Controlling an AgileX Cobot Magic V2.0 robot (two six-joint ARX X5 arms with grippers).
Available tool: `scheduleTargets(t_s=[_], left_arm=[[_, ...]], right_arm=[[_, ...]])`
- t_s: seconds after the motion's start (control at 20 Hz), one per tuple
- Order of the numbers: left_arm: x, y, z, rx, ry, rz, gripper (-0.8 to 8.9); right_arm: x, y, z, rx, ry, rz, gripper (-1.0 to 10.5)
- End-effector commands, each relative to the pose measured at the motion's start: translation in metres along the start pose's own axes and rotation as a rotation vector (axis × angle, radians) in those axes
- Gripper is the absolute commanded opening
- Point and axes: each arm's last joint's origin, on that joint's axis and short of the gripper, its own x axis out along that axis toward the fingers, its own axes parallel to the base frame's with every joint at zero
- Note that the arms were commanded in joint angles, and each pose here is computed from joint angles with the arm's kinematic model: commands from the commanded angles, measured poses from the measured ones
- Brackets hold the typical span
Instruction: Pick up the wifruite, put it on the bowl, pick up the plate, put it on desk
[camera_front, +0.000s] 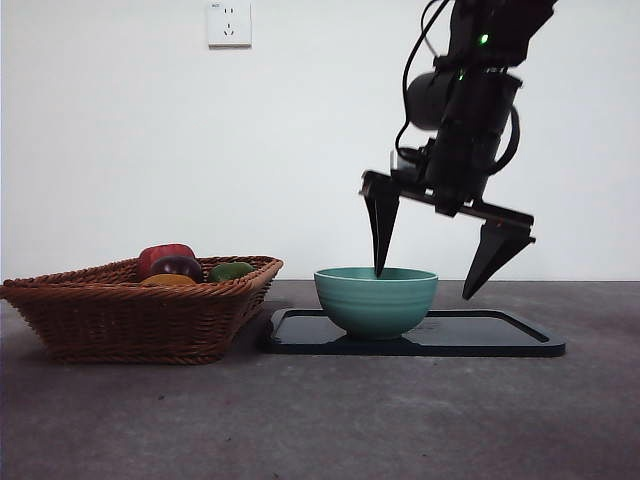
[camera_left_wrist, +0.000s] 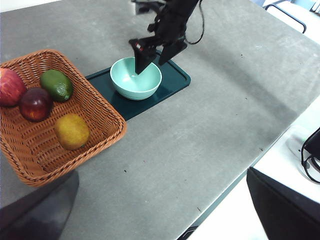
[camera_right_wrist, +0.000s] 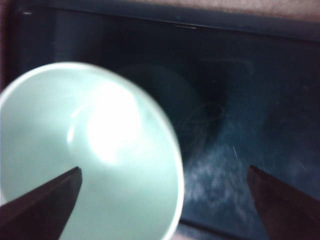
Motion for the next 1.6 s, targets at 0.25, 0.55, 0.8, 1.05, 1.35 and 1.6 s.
scheduleTargets(t_s=[0.25,0.55,0.8,1.05,1.35,1.6], left_arm=[[-0.002,-0.001,0.002,0.012,-0.016,-0.008,5.76],[-0.002,-0.001,0.002,0.011,-0.01,-0.008,5.76],[-0.002,-0.001,-0.001,0.004,0.015,-0.008,5.76],[-0.002,-0.001,-0.001,0.004,0.014,-0.008,5.76],[-0.002,-0.001,0.001,0.009,-0.003,-0.008,5.76],[-0.002,-0.001,0.004,0.018,-0.036,-0.008,5.76]], right_arm=[[0.014,0.0,0.005,0.01,0.013,-0.032,1.2],[0.013,0.0,0.006,0.011,0.001,-0.027,0.1],[-0.031,0.004,0.013,-0.044,-0.026,-0.028,0.1],[-0.099,0.009,-0.019,-0.156,-0.034,-0.127,0.1],[-0.144,-0.003,-0.1,-0.203,-0.068,-0.113,0.1],[-0.127,-0.006,-0.149,-0.216,-0.038,-0.105,0.1]])
